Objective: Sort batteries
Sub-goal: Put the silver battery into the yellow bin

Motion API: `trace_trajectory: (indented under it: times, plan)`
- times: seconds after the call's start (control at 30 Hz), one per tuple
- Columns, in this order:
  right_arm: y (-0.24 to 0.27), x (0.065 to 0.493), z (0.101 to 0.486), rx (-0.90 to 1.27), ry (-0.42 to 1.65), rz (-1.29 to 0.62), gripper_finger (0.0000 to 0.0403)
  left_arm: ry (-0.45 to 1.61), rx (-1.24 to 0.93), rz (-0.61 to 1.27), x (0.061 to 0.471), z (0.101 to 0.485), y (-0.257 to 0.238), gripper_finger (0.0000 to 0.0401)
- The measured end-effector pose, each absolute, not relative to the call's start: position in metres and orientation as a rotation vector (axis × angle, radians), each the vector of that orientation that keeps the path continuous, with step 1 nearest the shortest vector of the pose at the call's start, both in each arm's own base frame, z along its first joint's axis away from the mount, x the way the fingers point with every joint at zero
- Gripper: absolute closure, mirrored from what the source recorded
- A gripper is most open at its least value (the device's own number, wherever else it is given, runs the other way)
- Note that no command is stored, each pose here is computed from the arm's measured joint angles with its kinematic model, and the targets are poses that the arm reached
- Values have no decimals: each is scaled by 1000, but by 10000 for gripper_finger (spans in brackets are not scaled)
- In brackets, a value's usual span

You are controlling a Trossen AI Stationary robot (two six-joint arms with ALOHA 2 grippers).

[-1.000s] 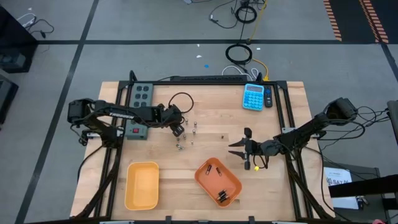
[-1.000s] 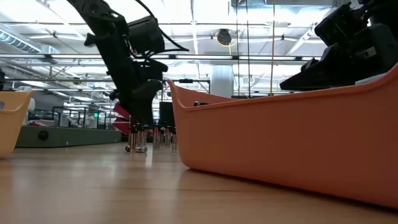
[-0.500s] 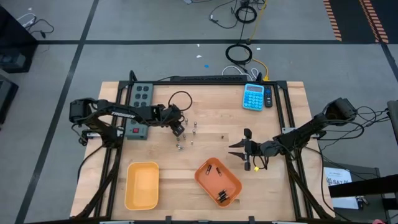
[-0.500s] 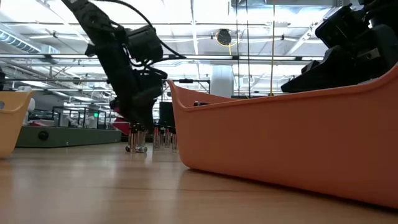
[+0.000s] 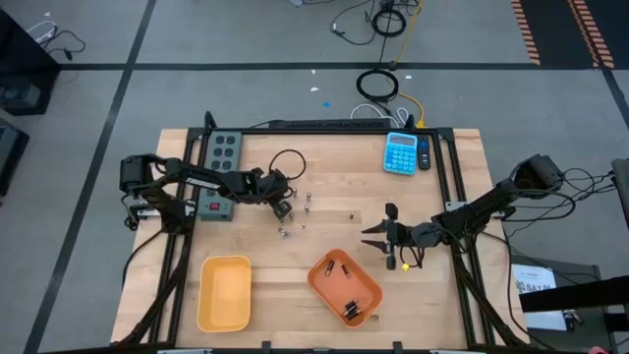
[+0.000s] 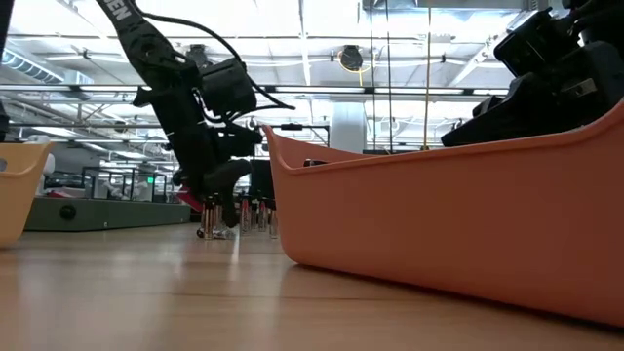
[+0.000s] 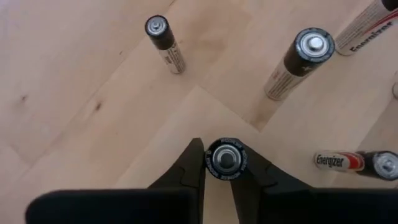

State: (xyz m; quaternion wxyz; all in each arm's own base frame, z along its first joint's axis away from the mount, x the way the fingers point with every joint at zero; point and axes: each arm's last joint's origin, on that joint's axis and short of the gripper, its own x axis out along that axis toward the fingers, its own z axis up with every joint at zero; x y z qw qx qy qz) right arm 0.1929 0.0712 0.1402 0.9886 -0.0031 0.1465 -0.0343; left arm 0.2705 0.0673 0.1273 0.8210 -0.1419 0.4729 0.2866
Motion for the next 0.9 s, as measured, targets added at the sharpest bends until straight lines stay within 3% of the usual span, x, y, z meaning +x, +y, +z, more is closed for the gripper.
trace_trajectory:
  times: [0.17, 0.4, 0.5, 0.7, 0.9]
  plan:
    - [71, 193, 140, -7, 295, -69, 293, 1003, -297, 590, 270, 139, 66, 351]
    - [71, 192, 138, -16, 311, -75, 293, 861, -306, 530, 259, 199, 61, 351]
    - [71, 192, 138, -15, 313, -76, 293, 828, -365, 410, 248, 220, 49, 351]
    - [71, 192, 138, -15, 312, -76, 293, 905, -593, -20, 233, 238, -3, 351]
    - [71, 192, 139, -11, 306, -79, 293, 1039, -717, -171, 223, 239, -67, 351]
